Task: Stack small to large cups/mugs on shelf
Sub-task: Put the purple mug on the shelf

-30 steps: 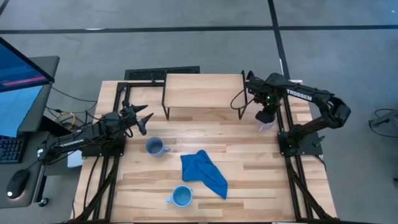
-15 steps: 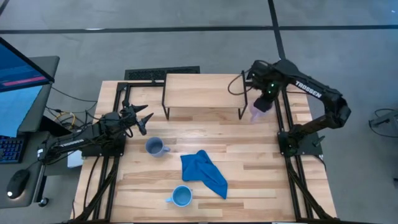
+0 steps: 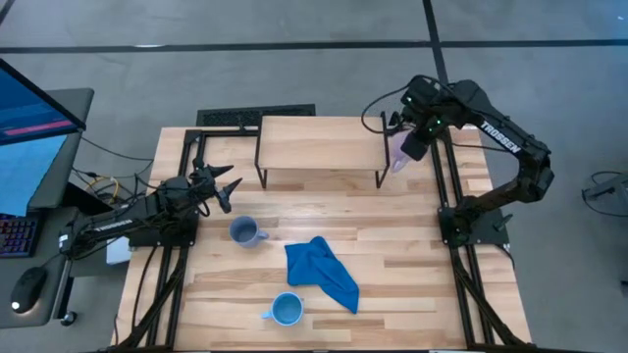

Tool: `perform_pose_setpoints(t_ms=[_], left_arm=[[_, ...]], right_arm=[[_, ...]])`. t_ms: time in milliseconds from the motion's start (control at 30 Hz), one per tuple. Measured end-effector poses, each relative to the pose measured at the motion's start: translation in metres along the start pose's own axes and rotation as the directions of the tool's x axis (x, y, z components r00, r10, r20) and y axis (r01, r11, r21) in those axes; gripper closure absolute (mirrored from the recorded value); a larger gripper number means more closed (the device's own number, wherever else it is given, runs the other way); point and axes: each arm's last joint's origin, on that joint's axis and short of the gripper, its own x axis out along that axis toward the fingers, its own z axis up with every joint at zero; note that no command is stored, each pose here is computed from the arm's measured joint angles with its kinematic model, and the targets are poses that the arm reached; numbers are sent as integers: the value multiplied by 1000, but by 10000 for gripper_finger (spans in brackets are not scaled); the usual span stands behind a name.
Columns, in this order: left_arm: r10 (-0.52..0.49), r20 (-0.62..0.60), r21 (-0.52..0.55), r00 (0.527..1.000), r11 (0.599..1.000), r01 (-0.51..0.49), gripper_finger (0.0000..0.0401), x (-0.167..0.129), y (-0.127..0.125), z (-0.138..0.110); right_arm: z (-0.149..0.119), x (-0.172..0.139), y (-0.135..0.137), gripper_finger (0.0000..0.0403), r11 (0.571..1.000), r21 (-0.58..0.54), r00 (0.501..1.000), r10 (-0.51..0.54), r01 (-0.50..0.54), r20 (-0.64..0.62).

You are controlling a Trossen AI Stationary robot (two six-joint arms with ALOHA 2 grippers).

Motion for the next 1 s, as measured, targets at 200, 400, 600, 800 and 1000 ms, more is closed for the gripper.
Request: perform_pose_setpoints(t_ms=[200,400,600,800,1000], left_arm=[[0,0,0,1000,1000,0,177,0,0,0],[0,0,0,1000,1000,0,177,0,0,0],[0,0,0,1000,1000,0,177,0,0,0],[1,0,0,1000,1000,-1,177,0,0,0],[2,0,0,1000,1000,-2,177,0,0,0]], right_arm=[[2,-8,1,364,1000,-25,999,-2,3,32],[10,-18,-2,364,998,-49,997,-30,34,78],[26,-29,-6,364,997,-66,990,-33,42,138],[55,-31,-7,364,992,-126,987,7,13,160],[88,-22,1,364,977,-210,984,60,-24,165]])
